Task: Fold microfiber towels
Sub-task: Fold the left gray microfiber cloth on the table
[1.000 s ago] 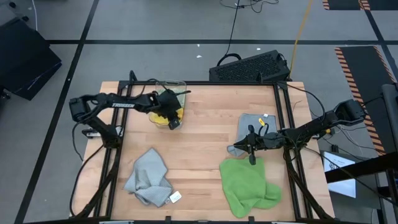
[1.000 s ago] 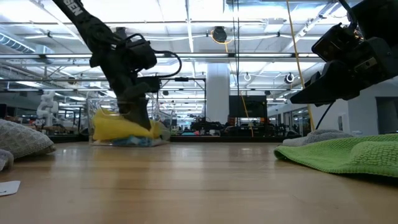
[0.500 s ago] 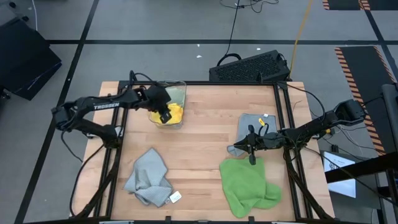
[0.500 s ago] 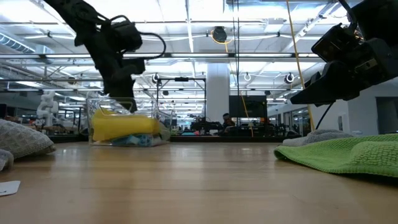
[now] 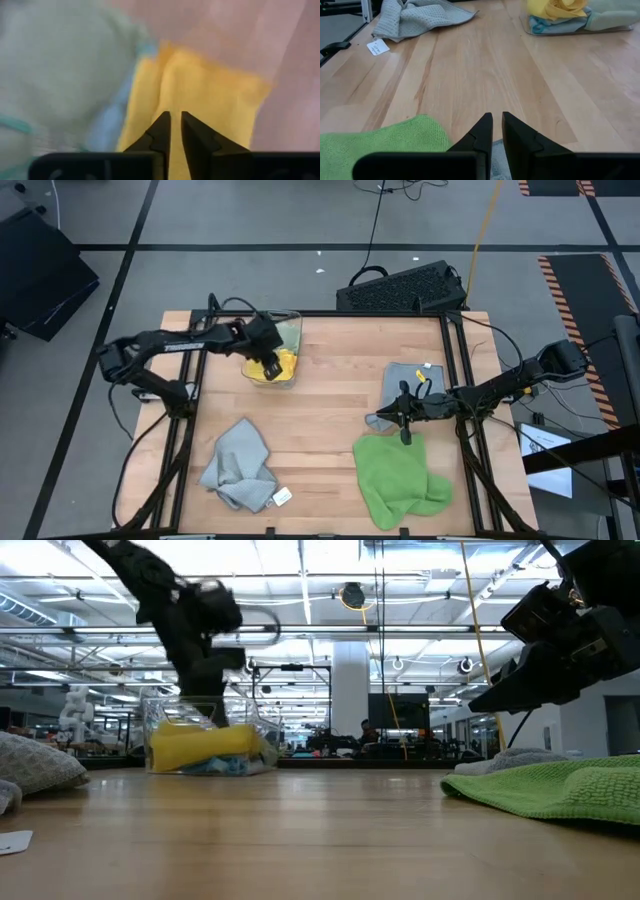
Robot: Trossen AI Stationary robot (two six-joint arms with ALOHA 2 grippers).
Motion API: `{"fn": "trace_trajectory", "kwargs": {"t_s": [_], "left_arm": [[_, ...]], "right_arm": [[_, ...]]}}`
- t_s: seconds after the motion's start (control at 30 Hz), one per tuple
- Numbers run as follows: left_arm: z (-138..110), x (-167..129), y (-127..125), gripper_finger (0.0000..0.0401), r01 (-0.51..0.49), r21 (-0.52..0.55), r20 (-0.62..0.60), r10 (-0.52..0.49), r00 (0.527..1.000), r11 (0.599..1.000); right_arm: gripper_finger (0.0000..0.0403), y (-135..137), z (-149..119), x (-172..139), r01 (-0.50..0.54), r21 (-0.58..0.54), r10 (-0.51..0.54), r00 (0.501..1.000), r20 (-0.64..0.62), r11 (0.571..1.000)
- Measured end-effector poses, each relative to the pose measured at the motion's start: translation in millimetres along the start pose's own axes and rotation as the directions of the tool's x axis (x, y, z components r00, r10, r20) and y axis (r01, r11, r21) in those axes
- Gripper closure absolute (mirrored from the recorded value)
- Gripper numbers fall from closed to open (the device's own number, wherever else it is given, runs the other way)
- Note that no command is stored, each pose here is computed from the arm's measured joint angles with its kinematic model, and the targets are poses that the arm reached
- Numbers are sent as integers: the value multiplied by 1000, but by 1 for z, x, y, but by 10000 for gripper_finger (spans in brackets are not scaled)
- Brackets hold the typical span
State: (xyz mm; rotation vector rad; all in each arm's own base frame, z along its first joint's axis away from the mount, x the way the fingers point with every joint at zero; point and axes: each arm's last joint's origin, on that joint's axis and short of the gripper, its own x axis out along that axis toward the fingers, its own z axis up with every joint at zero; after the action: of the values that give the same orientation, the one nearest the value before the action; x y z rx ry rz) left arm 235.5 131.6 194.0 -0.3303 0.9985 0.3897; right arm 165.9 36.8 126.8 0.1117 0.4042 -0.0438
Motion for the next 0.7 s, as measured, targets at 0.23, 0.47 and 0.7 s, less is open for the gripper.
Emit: {"fn": "trace_trajectory", "kwargs": {"t_s": [0.23, 0.47, 0.7], "left_arm": [[15, -66, -29, 394, -115, 29, 113, 111, 987, 993], [-15, -112, -100, 373, -118, 128, 202, 90, 975, 985], [-66, -115, -159, 294, -28, 166, 137, 5, 991, 986]], "right_arm": [[367, 1, -1, 0, -27, 64, 28, 999, -16, 998], [367, 8, -7, -2, -95, 123, 104, 992, -72, 988], [367, 20, -10, -6, -155, 161, 170, 982, -85, 975]]}}
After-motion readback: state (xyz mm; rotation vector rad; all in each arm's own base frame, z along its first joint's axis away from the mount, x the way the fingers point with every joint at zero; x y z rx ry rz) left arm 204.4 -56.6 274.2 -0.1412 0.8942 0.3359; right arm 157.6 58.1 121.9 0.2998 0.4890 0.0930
